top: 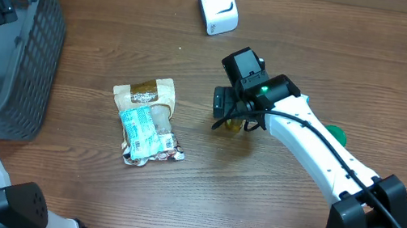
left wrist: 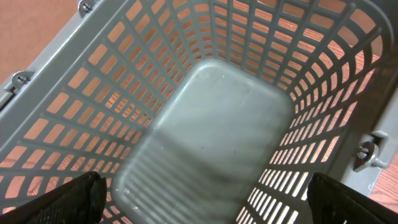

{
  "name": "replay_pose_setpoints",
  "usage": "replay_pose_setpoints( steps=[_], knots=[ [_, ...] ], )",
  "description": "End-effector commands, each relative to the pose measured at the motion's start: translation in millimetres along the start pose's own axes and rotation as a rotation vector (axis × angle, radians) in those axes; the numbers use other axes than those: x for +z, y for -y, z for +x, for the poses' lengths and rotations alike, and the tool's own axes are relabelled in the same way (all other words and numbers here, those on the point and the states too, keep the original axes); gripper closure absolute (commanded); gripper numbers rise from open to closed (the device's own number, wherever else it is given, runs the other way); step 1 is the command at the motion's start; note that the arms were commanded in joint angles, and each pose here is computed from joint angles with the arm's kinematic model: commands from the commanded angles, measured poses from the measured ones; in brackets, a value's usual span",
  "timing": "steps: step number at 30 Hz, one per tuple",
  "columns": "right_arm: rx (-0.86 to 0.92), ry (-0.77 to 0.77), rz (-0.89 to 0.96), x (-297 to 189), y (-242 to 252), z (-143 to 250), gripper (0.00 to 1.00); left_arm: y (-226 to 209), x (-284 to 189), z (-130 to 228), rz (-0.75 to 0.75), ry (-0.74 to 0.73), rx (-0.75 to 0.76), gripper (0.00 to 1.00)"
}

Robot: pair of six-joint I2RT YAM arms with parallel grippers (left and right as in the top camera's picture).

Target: Scan the item barcode

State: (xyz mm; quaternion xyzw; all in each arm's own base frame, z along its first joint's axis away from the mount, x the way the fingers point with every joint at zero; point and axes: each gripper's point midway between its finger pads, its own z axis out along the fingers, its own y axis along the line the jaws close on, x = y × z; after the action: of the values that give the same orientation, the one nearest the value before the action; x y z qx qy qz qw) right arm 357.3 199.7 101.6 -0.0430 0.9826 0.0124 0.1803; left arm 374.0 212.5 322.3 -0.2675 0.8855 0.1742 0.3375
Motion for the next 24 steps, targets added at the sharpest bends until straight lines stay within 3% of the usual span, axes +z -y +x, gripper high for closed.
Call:
replay_pose_setpoints(
  steps=[1,14,20,24],
  knots=[
    [0.005,0.003,-0.003,-0.5,0.0,0.1,0.0,2.0,-3.8,-4.3,0.011,0.014,0.017,0.01],
    [0.004,0.002,-0.003,-0.5,0.0,0.3,0.01,2.0,-3.8,-4.3,0.01,0.014,0.017,0.01],
    [0.004,0.003,-0.003,-0.5,0.0,0.1,0.21,2.0,-3.8,-4.3,0.011,0.014,0.017,0.0],
    [0.004,0.002,-0.003,-0.5,0.1,0.2,0.23,2.0,-3.8,-4.3,0.011,0.014,0.017,0.01]
  ],
)
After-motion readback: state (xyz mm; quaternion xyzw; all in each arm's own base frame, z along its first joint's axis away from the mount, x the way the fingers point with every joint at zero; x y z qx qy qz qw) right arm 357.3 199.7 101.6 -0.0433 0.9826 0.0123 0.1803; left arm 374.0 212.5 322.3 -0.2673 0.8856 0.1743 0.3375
